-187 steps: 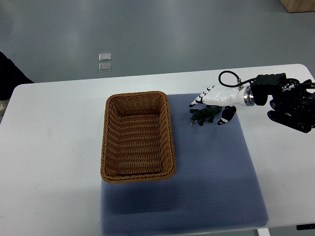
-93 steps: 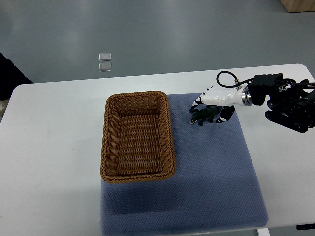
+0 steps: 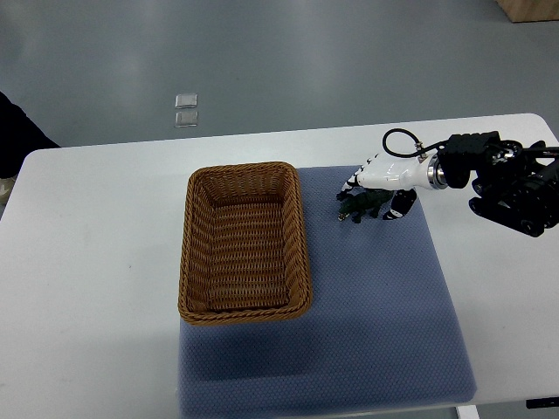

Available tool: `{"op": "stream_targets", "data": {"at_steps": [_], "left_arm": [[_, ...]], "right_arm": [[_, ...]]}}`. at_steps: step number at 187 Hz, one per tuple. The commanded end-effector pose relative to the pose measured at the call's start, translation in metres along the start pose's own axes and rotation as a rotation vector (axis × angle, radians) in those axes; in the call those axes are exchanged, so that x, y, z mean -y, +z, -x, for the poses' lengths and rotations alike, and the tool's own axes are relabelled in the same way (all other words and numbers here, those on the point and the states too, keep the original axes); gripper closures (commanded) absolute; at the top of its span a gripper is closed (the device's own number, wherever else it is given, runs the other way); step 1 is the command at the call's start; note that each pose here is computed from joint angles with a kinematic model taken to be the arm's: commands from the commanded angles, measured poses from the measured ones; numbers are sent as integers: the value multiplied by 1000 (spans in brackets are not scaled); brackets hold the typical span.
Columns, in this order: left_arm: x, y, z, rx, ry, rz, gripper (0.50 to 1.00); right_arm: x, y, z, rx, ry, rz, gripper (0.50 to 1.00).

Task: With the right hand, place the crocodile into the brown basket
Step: 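Lower the right hand and close its fingers around the crocodile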

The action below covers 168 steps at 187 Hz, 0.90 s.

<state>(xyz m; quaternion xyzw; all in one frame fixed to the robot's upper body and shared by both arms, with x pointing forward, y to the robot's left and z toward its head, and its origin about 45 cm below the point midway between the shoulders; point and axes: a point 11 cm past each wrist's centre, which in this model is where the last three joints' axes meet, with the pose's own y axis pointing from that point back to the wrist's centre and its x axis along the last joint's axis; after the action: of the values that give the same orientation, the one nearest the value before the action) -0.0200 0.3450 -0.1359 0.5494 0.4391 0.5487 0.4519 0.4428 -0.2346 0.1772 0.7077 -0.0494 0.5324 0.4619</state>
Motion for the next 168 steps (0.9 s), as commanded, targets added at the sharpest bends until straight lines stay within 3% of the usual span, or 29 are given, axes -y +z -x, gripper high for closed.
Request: {"op": "stream_targets", "data": {"at_steps": [1, 75, 122, 168], "left_arm": [[0, 0, 0, 0, 0, 0, 500], [0, 0, 0, 0, 0, 0, 500], [0, 0, 0, 0, 0, 0, 500], [0, 0, 0, 0, 0, 0, 500]], "right_arm": [[0, 0, 1, -2, -3, -1, 668], [0, -1, 3, -23, -16, -10, 671], [2, -3, 4, -40, -27, -10, 769], [2, -2, 5, -39, -29, -7, 810]]}}
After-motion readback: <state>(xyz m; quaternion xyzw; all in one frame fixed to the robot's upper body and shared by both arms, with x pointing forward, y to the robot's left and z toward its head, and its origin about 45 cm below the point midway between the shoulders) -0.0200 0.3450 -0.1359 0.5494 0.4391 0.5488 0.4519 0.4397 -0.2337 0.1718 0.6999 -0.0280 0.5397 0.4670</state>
